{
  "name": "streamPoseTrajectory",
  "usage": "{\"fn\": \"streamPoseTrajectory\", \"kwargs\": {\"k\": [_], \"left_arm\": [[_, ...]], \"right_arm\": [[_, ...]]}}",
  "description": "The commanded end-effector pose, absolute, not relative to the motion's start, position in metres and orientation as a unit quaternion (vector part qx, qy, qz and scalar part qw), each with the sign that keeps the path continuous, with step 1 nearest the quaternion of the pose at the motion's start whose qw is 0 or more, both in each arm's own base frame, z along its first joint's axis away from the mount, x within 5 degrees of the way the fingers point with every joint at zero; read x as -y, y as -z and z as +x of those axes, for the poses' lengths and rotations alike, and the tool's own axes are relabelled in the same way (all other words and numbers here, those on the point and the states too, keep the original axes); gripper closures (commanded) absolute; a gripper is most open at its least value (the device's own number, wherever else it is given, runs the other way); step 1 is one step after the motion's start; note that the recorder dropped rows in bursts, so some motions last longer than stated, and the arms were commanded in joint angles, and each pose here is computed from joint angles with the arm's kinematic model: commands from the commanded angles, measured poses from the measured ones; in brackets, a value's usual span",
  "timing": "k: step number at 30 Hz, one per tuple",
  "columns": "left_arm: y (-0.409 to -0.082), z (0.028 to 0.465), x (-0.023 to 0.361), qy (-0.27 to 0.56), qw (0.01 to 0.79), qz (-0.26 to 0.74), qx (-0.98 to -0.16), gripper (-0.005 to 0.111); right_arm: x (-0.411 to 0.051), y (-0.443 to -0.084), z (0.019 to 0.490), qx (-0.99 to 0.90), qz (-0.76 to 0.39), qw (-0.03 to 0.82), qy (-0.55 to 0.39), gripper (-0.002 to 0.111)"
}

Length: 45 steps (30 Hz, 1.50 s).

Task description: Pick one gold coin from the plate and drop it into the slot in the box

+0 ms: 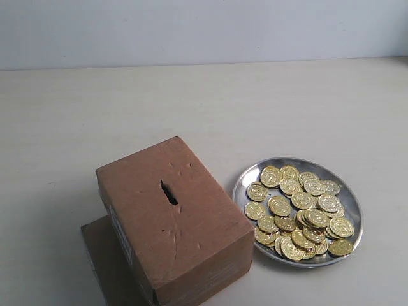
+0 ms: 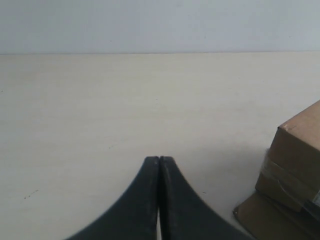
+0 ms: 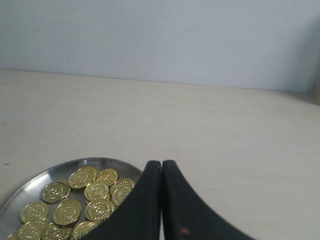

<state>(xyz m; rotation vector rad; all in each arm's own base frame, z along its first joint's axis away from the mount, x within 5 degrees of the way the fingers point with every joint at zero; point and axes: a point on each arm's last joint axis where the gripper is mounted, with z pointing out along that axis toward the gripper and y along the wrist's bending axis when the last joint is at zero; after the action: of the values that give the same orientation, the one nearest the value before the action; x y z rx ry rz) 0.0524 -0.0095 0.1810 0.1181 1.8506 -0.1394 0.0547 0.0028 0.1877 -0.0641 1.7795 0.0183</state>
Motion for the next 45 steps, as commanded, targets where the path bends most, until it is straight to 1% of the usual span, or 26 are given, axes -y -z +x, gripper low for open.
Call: {"fn": "streamPoseTrajectory", "kwargs": {"k": [1, 15, 21, 45], "left_arm": [[-0.1811, 0.0524, 0.0091, 0.059, 0.603, 0.050, -0.794, 0.107], [-0.1811, 0.0523, 0.0095, 0.061, 0.603, 0.051, -0.794, 0.107], [-0.1811, 0.0519, 0.0117, 0.073, 0.601, 0.070, -0.793, 0.107], [-0.1812, 0.0521, 0.0107, 0.067, 0.603, 0.063, -0.793, 0.107]], "right_arm": [[-0.0025, -0.1876, 0.0547, -0.772, -0.027, 0.635, -0.006, 0.108], [-0.0026, -0.1876, 0.0547, -0.772, -0.027, 0.635, -0.006, 0.108], [-0.0026, -0.1876, 0.0547, -0.772, -0.027, 0.635, -0.006, 0.108], [-0.0026, -0.1876, 0.0547, -0.772, -0.027, 0.635, -0.006, 0.108]]}}
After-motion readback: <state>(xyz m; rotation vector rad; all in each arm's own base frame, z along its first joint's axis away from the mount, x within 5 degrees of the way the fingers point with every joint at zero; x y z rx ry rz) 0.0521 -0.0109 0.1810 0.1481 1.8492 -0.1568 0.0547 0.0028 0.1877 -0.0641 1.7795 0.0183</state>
